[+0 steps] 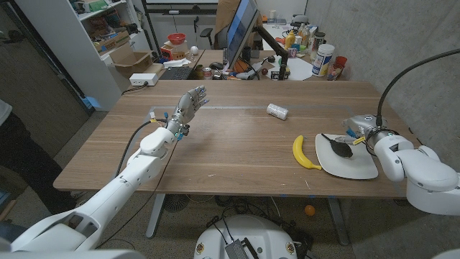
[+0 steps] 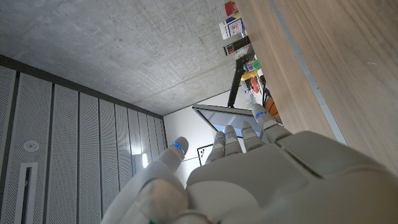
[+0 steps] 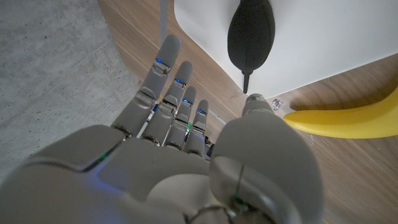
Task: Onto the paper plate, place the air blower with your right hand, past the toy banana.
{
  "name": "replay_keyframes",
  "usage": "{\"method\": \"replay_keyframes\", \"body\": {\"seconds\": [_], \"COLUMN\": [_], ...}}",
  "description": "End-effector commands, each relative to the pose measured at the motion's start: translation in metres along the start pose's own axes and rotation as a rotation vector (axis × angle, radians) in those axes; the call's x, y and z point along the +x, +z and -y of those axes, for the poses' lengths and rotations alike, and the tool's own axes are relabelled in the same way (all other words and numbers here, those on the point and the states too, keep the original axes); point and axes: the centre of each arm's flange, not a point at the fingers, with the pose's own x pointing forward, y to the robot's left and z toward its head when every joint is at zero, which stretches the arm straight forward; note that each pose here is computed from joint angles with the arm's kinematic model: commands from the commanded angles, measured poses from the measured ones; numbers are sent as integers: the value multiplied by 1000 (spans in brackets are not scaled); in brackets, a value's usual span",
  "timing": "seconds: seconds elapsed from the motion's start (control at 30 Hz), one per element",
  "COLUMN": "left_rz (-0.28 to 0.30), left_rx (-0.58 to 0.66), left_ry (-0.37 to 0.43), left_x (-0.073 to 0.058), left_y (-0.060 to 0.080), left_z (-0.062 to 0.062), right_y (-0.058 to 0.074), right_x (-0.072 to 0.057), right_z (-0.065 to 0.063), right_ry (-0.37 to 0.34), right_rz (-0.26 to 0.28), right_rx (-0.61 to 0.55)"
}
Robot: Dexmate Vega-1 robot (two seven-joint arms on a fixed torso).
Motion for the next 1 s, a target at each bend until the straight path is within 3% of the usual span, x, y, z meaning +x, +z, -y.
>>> {"method": "replay_keyframes", "body": {"seconds": [0.03,0.57,1.0], "left_rz": [2,6,2], "left_rx": [1,-1,-2], "left_ry": [2,-1,-3], "left_x": [-6,-10,-14], "left_y": [2,3,1], "left_z": [2,5,5], "right_y": [3,25,31], "right_x": [-7,-20,-12], "right_z": [21,53,68], "right_ry": [-124,-258,-303], "right_rz": [38,147,178], "right_rx": [-9,-84,-125]}}
